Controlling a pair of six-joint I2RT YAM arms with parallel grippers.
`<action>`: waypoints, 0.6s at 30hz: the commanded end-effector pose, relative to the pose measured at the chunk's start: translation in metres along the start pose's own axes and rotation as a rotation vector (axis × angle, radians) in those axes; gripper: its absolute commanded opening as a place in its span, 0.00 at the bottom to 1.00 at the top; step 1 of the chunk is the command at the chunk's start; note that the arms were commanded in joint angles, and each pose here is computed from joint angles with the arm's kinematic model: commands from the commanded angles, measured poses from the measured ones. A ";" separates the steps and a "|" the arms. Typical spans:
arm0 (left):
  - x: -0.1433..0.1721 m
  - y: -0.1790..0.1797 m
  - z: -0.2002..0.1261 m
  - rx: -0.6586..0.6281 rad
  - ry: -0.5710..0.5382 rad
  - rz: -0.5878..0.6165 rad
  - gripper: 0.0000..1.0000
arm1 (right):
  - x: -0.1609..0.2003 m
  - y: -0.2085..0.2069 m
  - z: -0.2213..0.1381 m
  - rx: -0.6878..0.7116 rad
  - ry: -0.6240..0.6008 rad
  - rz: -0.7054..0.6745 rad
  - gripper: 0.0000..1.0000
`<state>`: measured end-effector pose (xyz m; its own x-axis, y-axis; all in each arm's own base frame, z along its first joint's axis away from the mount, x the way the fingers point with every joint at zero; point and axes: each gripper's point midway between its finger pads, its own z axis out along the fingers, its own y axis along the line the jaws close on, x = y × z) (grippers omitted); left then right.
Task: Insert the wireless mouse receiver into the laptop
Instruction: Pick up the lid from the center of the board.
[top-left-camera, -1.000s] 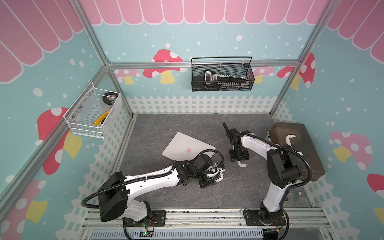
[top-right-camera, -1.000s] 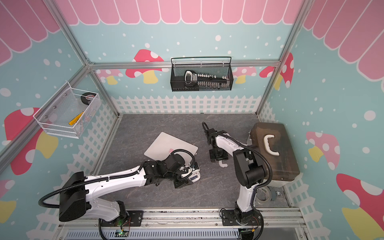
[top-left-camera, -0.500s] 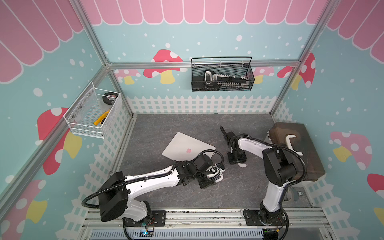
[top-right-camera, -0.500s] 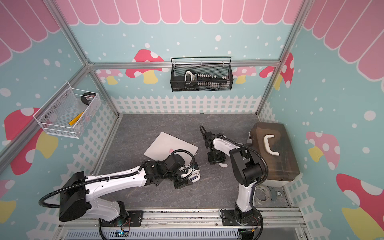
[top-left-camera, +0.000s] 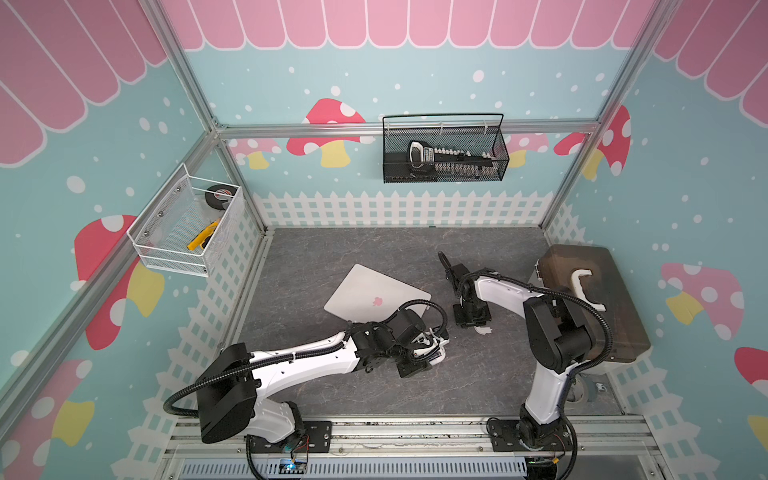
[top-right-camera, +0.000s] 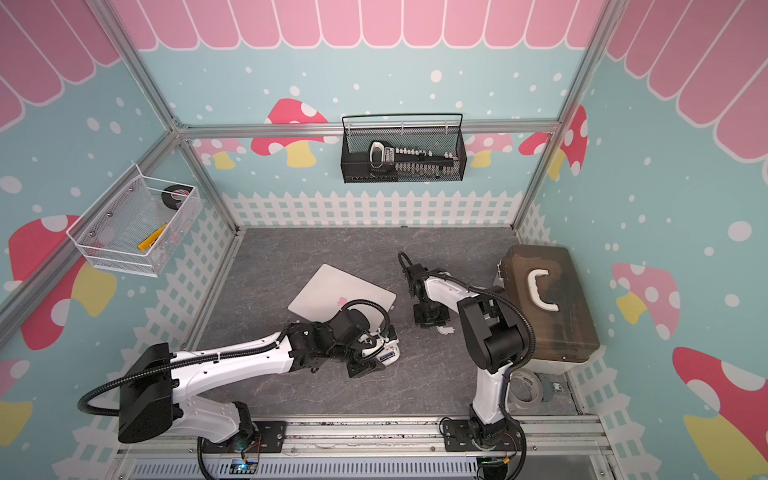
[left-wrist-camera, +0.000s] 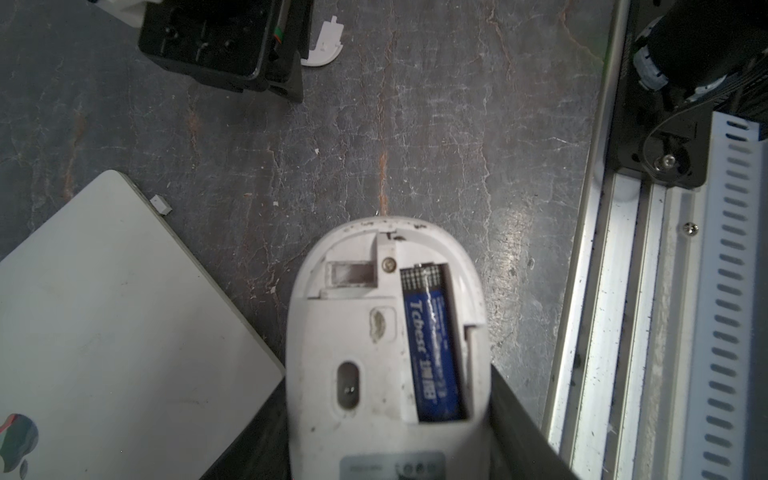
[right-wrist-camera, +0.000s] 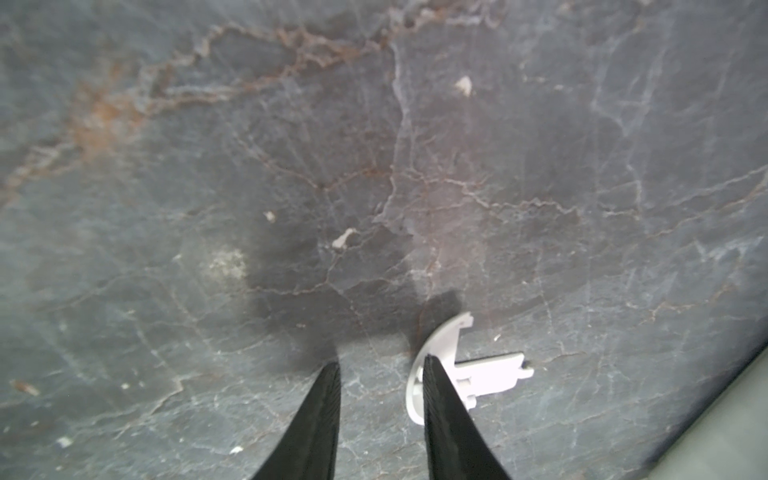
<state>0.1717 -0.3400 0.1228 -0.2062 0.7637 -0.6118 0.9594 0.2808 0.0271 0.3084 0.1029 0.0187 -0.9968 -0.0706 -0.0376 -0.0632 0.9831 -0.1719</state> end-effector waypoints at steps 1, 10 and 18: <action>-0.001 0.003 0.000 -0.014 -0.010 0.019 0.24 | 0.015 -0.003 0.024 0.037 0.055 0.002 0.30; -0.001 0.005 -0.001 -0.023 -0.013 0.015 0.24 | 0.013 0.000 0.011 -0.005 0.004 0.009 0.19; -0.002 0.005 -0.001 -0.025 -0.014 0.010 0.24 | 0.006 0.001 -0.011 -0.044 -0.046 -0.009 0.06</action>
<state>0.1728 -0.3391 0.1222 -0.2076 0.7651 -0.6095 0.9576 0.2861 0.0329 0.3063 0.1056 0.0215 -0.9939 -0.0760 -0.0801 -0.0639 0.9876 -0.1433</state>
